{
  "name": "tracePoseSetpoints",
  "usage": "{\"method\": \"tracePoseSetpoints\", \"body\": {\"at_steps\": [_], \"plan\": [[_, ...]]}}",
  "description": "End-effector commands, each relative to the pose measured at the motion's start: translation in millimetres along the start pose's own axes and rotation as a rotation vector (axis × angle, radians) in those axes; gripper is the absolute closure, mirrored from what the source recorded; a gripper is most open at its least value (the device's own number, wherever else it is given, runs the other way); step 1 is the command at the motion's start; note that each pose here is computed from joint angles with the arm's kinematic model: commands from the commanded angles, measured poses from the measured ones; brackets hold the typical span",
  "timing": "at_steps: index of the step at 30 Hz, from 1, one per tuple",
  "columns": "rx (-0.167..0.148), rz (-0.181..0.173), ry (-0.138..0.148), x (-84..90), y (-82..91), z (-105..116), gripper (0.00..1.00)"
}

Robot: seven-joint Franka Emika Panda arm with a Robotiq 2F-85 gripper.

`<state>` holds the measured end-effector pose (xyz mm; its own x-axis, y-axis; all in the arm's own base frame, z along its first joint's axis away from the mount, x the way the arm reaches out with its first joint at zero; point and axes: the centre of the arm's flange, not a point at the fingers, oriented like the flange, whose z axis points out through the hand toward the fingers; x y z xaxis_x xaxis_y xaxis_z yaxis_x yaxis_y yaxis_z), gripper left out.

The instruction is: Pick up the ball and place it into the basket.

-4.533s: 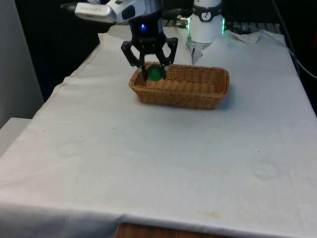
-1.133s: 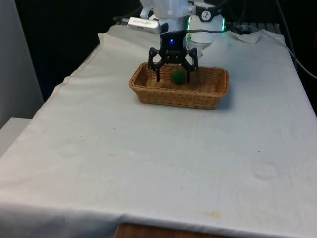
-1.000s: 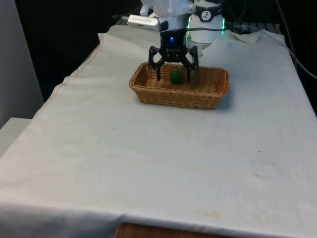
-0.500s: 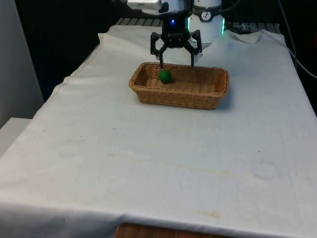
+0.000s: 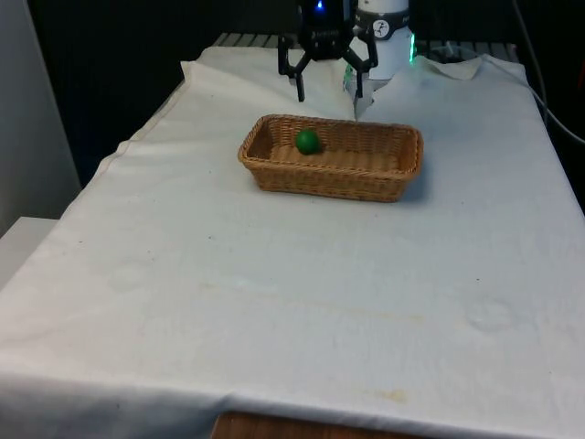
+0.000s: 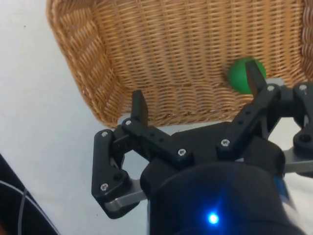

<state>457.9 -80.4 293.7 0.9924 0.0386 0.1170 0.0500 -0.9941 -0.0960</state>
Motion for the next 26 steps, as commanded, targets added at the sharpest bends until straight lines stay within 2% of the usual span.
{"method": "tracePoseSetpoints", "body": {"at_steps": [1,2,8,9,10,15,16,17,18,21,26], "plan": [[0.002,0.001,0.003,3.2,-1.1,-7,0.00],[-0.012,0.006,-0.003,7.5,-0.1,-12,0.00],[-0.021,0.007,-0.005,22.1,-3.0,-24,0.00],[-0.005,0.004,0.005,18.4,-3.9,-25,0.00],[-0.027,0.006,-0.009,26.2,-3.5,-25,0.00],[-0.039,0.006,-0.025,40.6,-3.7,-30,0.00],[-0.040,0.006,-0.028,42.9,-3.9,-31,0.00],[-0.027,0.001,-0.016,41.2,-4.7,-32,0.00],[-0.041,0.006,-0.032,45.0,-3.8,-32,0.00],[-0.045,0.006,-0.041,51.9,-4.2,-35,0.00],[-0.037,0.005,-0.055,60.1,-4.8,-37,0.00]]}}
